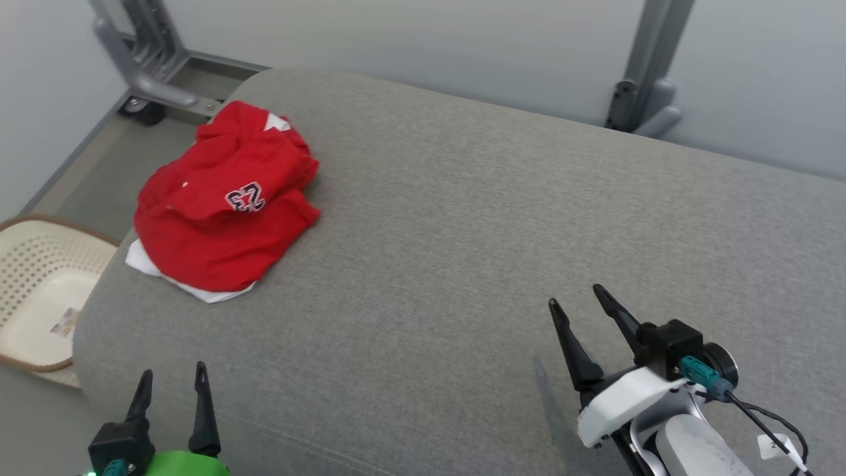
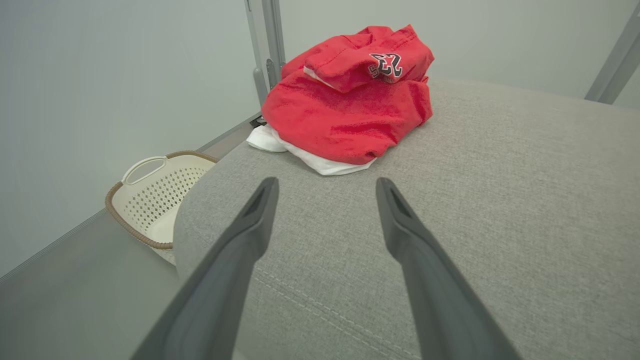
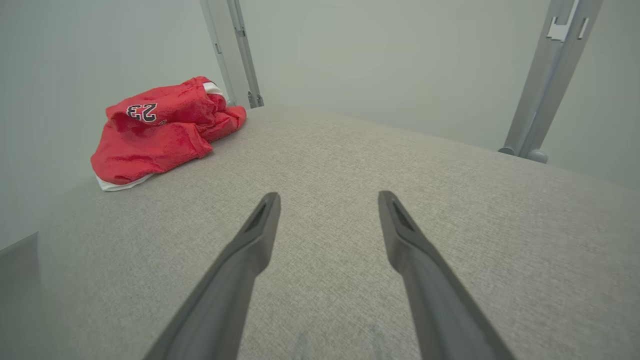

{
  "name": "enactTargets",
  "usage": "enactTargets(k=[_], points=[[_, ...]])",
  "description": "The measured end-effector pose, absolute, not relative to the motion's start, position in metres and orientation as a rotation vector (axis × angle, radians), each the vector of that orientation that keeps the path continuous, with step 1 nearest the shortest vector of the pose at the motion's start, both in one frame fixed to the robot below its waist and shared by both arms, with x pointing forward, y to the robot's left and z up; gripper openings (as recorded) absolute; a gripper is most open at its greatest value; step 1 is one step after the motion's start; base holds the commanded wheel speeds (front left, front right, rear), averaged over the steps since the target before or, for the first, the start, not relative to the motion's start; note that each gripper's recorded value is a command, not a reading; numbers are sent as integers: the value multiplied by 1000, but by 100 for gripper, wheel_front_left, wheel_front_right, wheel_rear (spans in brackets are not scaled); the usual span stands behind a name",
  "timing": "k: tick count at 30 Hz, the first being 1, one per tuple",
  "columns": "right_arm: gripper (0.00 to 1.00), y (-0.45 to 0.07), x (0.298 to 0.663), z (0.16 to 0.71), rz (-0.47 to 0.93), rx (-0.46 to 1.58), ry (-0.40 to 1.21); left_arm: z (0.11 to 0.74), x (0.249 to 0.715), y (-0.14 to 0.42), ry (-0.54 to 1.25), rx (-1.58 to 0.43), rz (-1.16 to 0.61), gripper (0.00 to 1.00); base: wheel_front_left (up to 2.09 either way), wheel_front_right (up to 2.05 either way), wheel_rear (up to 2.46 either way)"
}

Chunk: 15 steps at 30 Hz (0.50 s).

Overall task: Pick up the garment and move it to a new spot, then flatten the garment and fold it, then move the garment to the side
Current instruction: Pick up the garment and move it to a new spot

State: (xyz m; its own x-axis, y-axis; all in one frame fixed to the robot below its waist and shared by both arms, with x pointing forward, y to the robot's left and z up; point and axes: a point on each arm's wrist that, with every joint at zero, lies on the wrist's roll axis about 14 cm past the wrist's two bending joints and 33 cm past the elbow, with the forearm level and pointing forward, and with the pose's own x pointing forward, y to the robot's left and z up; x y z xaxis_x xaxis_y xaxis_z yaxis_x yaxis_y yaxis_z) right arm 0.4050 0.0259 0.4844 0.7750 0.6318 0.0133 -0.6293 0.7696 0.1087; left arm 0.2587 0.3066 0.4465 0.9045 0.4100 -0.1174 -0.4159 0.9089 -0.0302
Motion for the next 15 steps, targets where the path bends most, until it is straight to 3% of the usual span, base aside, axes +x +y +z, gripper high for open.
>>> enactTargets(k=[8,15], points=[[100,94,397,483,891,112,40,445,202,344,104,-106,618,100,0,0,0],[100,74,411,462,850,93,83,449,231,342,94,-130,560,100,0,0,0]])
